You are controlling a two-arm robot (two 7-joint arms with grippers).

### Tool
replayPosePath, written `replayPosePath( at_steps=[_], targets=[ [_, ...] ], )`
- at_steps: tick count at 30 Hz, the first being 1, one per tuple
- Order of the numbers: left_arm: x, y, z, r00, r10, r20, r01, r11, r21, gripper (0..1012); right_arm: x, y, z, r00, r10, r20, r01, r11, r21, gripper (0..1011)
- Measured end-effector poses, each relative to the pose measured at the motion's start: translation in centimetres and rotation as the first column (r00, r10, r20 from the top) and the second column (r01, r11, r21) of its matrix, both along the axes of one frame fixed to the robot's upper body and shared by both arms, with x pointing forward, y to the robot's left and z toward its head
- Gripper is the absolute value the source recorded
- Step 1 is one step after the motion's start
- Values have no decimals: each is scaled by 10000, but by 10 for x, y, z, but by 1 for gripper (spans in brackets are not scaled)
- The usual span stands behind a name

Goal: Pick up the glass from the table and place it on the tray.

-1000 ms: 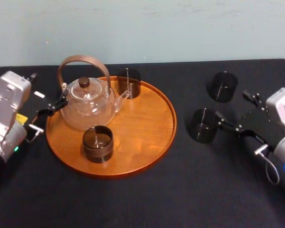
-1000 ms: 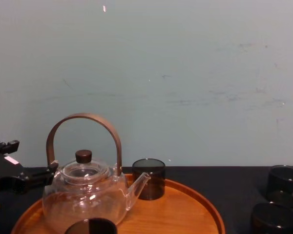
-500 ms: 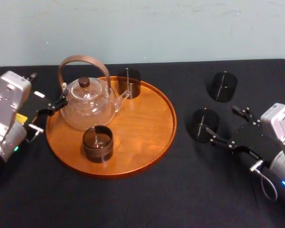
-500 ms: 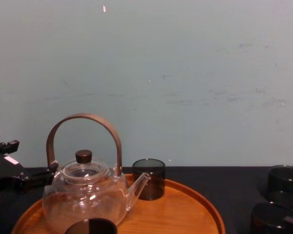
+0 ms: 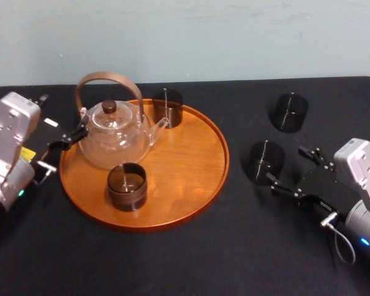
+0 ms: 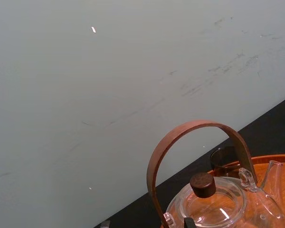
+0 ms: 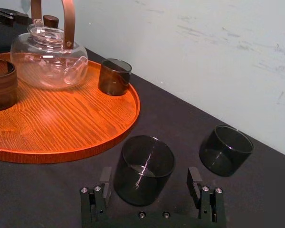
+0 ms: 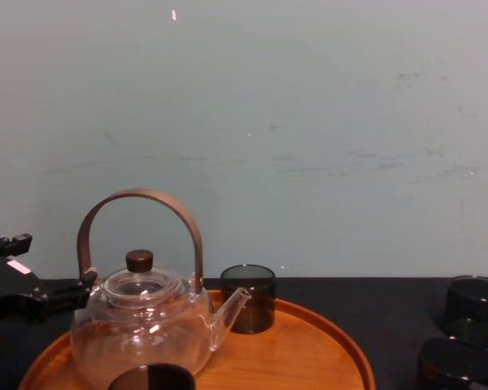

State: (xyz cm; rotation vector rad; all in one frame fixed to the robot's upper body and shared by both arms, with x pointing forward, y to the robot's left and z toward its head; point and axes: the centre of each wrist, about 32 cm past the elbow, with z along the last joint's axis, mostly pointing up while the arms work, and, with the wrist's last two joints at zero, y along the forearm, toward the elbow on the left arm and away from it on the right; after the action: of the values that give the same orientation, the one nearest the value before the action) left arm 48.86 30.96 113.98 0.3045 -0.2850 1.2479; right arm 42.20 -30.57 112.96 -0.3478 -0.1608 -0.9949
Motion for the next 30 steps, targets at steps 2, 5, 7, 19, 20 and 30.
replayPosePath(
  at_steps=[2, 5, 7, 19, 20, 30],
  targets=[
    [0, 0, 0, 10000, 0, 0, 0, 10000, 0, 1009, 0, -1, -1, 10000, -8, -34, 8, 10000, 38, 1002],
    [0, 0, 0, 10000, 1, 0, -1, 10000, 0, 1009, 1, -1, -4, 9999, -10, -153, 12, 9999, 135, 1002],
    [0, 0, 0, 10000, 1, 0, -1, 10000, 1, 1009, 2, -2, -6, 9998, -2, -221, 6, 9998, 195, 1002],
    [0, 0, 0, 10000, 1, 0, -1, 10000, 0, 1010, 12, -2, -20, 9978, 103, -656, -64, 9982, 602, 1002],
    [0, 0, 0, 10000, 0, 0, 0, 10000, 0, 1010, 14, -3, -21, 9976, 84, -687, -40, 9979, 640, 1002],
    [0, 0, 0, 10000, 1, 0, -1, 10000, 0, 1010, 23, -6, -27, 9965, -17, -831, 79, 9972, 741, 1002]
  ],
)
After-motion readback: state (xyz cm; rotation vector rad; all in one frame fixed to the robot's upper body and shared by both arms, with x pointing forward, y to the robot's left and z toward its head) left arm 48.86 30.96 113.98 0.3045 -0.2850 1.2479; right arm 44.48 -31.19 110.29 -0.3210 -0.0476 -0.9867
